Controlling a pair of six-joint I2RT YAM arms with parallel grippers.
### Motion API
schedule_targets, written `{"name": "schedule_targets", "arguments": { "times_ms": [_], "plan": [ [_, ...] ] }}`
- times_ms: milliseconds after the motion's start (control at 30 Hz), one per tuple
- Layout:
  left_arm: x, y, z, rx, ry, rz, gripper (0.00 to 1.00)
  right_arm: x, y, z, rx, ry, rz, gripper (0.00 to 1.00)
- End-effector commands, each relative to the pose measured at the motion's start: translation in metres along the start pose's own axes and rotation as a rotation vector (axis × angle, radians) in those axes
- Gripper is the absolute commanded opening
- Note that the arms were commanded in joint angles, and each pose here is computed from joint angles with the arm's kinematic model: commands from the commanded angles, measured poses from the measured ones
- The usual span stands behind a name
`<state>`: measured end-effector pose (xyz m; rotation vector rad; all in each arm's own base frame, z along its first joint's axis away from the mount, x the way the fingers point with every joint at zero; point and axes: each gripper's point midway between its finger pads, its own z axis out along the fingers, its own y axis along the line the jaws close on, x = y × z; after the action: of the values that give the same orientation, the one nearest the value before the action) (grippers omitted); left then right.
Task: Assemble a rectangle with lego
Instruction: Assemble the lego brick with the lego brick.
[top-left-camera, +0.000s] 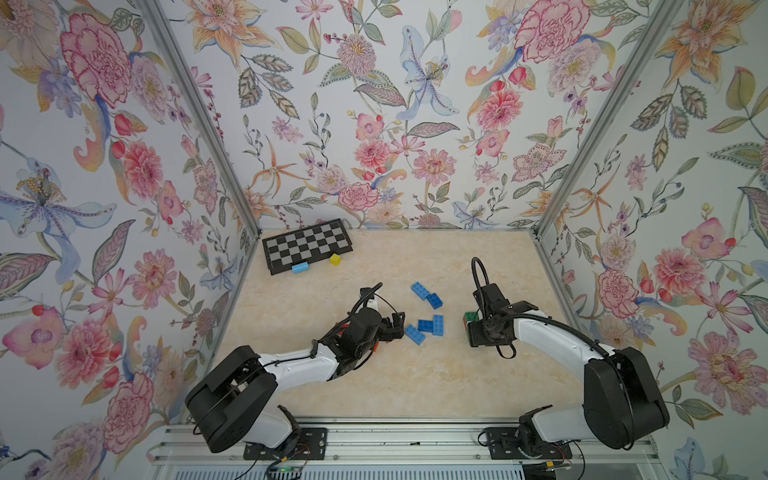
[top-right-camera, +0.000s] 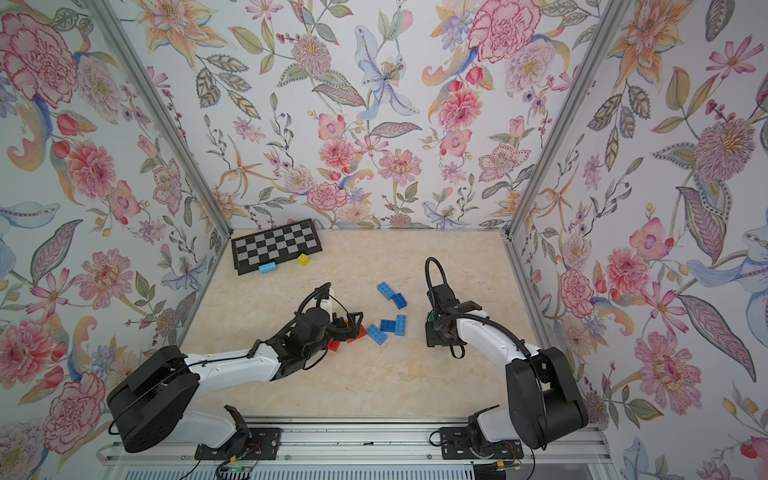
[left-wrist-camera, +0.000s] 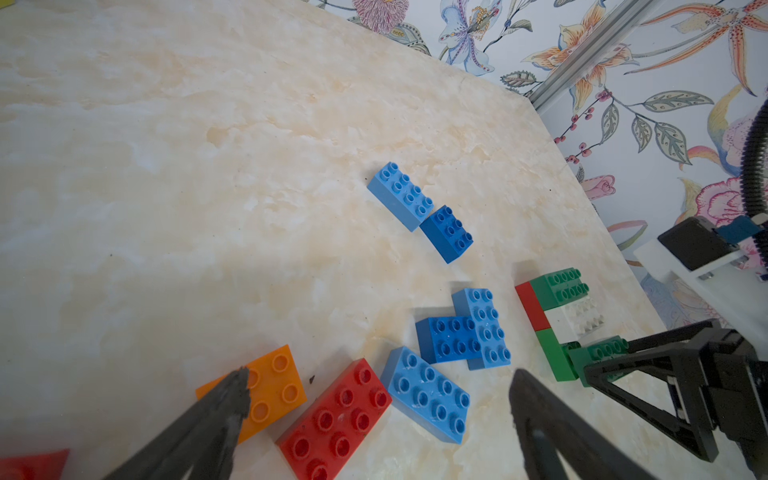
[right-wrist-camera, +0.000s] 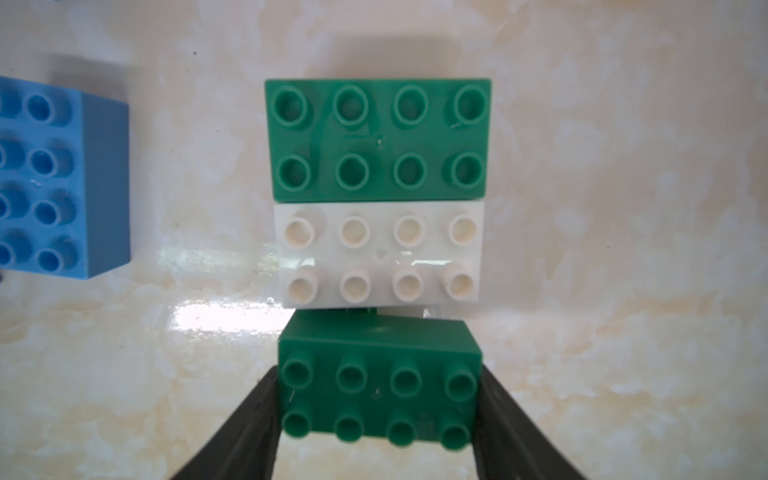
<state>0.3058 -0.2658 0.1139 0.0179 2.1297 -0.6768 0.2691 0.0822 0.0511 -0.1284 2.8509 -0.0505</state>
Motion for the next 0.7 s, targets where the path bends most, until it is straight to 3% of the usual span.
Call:
{"name": "schedule_targets", "arguments": {
  "times_ms": [0,667],
  "plan": [
    [-0.011,-0.002,0.001,0.004,-0.028,-0.013,0.99,-0.008,-0.005,-0.002,0.032,-0.009,-0.014,0.33],
    [-0.009,0.001,0.000,0.001,-0.030,-0.023,0.99,-0.002,-0.001,0.010,-0.010,0.049,-0.012,0.34]
  ]
}}
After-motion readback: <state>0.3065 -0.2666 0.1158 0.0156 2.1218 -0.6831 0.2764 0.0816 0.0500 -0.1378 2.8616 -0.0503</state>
